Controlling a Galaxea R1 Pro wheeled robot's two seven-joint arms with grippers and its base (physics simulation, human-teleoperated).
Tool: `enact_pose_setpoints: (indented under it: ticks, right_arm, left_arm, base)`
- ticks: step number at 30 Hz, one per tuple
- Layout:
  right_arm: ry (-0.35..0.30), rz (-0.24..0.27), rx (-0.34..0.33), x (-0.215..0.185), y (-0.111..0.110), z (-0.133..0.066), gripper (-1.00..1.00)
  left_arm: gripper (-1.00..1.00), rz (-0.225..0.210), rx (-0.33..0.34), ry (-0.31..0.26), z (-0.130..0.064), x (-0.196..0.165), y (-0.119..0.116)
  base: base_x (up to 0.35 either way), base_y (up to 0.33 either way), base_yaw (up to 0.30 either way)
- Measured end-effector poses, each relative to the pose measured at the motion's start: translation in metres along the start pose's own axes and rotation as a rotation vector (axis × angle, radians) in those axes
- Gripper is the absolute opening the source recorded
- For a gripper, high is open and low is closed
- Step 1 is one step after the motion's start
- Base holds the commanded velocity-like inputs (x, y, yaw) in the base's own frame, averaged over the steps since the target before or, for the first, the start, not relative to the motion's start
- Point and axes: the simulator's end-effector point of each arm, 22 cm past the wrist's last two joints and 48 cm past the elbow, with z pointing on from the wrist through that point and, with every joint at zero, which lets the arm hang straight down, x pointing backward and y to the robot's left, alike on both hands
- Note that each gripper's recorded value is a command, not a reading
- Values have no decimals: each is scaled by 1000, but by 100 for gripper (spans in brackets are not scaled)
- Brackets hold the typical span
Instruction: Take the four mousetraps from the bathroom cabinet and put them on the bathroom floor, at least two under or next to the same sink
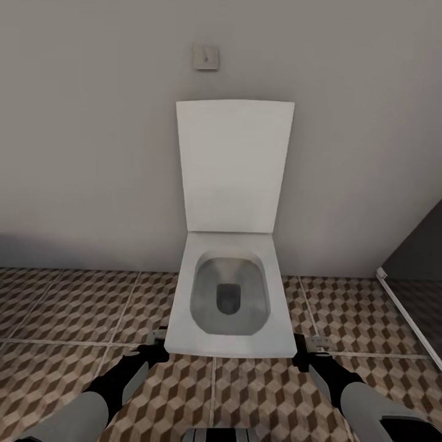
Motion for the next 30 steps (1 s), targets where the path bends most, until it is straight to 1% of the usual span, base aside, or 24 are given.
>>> enact_pose_setpoints:
  ticks: [6,11,20,30]
  right_arm:
    - [-1,0,0,0,0,0,-100]
    - [0,0,0,0,0,0,-100]
    - [0,0,0,0,0,0,-100]
    - [1,0,0,0,0,0,-100]
  left_arm:
    - [-100,-1,-42,-7,0,-2,9]
    - [-100,-3,-77,-21,-1,-5,16]
    - [-100,-3,-81,-23,-1,-5,17]
    - [-100,-3,-79,-23,-1,-5,16]
  base:
    - [9,0,0]
    - [147,0,0]
    - [225,0,0]
    - [38,-2,0]
